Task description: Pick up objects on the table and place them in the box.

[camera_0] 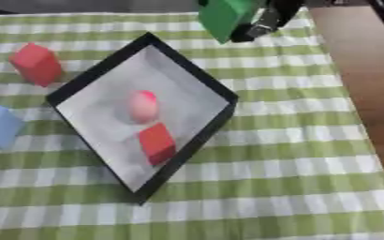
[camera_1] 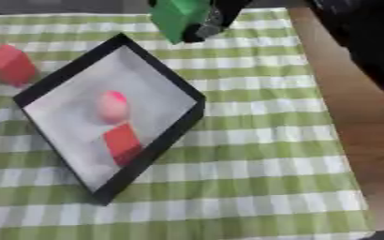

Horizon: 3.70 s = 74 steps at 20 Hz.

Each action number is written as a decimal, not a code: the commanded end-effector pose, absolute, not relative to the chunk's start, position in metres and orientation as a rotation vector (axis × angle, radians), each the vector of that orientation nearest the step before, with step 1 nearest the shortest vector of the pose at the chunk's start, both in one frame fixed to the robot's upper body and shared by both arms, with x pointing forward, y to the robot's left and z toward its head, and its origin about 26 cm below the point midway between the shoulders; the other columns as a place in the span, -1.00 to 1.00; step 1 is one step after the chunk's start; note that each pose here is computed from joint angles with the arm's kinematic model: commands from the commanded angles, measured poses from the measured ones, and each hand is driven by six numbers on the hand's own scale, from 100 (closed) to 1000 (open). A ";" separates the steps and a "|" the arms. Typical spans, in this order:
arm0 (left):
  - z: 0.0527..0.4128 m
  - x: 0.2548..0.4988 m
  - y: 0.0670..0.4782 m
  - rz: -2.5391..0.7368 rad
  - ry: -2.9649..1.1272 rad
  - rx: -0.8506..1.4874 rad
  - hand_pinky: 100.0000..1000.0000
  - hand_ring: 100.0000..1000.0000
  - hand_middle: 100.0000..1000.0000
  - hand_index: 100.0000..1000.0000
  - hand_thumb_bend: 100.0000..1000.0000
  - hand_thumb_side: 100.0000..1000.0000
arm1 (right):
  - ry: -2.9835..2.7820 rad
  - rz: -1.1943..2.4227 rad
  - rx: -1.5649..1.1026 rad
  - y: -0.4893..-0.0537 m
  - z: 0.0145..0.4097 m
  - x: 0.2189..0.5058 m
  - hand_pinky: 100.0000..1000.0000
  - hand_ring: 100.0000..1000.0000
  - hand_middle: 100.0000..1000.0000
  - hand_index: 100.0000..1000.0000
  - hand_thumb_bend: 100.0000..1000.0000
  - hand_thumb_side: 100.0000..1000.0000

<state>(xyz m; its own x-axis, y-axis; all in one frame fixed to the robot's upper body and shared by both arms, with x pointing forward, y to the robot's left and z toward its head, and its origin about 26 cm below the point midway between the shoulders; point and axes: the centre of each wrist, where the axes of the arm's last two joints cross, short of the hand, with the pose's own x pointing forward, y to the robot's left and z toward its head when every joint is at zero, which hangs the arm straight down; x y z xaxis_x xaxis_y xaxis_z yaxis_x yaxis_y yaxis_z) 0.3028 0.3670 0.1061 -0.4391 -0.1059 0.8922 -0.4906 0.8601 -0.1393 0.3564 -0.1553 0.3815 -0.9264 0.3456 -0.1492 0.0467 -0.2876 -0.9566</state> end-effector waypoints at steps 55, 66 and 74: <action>0.119 0.306 0.366 0.433 -2.042 0.421 0.56 0.76 0.53 0.65 -0.55 0.48 | -1.349 2.588 -0.515 -0.099 0.277 0.408 0.66 0.66 0.60 0.69 0.02 -0.75; 0.118 0.305 0.368 0.438 -2.037 0.431 0.56 0.76 0.53 0.65 -0.55 0.48 | -1.836 2.218 -0.391 -0.130 0.351 0.362 0.68 0.60 0.49 0.65 -0.08 -0.85; 0.119 0.305 0.369 0.442 -2.040 0.442 0.56 0.76 0.53 0.65 -0.55 0.48 | -2.171 1.730 -0.230 -0.185 0.395 0.318 0.71 0.58 0.44 0.62 -0.64 -0.67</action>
<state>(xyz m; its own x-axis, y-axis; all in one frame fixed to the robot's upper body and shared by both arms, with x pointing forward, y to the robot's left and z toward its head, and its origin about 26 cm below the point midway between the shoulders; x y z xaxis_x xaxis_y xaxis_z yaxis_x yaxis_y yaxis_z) 0.3053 0.3631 0.1077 -0.4443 -0.0980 0.8905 -0.4733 0.8696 -0.1405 0.3313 -0.1749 0.3759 -0.9186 0.3448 0.1930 -0.1319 0.1927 -0.9723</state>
